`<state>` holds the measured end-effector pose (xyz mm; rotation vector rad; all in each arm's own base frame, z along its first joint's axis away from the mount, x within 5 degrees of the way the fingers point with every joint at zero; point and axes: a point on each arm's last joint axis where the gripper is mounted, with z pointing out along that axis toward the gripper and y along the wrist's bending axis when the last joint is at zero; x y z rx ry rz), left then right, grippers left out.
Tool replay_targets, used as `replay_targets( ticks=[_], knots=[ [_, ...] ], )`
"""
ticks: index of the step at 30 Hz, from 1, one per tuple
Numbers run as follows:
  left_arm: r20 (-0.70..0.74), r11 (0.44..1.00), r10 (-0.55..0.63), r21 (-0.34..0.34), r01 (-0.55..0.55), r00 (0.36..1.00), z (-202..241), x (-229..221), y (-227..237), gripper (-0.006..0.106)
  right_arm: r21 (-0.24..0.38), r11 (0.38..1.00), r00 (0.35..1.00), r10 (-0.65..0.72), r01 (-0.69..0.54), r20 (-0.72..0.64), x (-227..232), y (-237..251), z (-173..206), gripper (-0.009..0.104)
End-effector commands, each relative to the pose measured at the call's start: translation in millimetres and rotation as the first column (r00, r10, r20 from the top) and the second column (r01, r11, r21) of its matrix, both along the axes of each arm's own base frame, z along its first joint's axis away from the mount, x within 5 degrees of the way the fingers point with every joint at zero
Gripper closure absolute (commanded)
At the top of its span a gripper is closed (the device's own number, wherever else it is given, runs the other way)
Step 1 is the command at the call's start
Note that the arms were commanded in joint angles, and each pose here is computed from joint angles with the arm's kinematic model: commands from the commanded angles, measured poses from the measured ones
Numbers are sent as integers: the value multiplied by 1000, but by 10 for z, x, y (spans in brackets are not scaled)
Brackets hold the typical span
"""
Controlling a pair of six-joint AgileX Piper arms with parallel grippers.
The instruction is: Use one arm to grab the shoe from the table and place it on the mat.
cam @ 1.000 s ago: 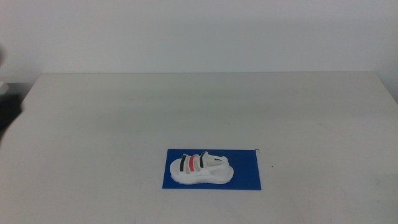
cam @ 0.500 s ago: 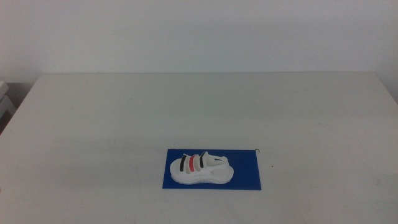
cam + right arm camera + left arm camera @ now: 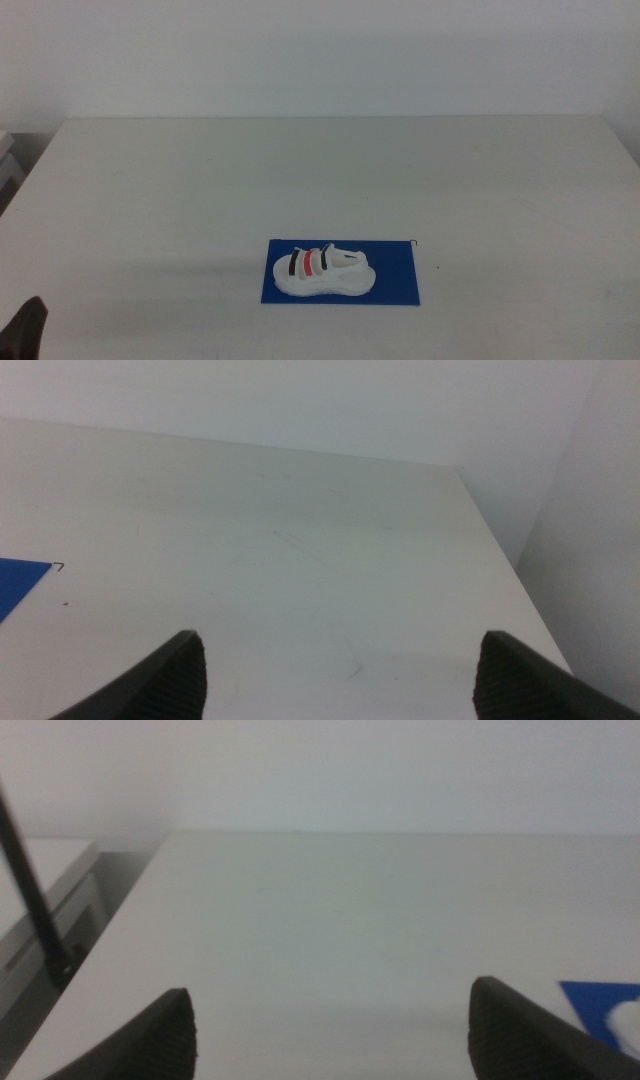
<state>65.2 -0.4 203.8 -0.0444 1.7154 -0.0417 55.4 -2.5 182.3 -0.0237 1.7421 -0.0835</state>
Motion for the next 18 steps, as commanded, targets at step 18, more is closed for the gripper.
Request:
replay_targets(
  ticks=[18],
  knots=[
    [162,999,27,20,-31,986,-70,-92,18,7,-21,1000,998,1,1,64,12,-2,47,17]
  ],
)
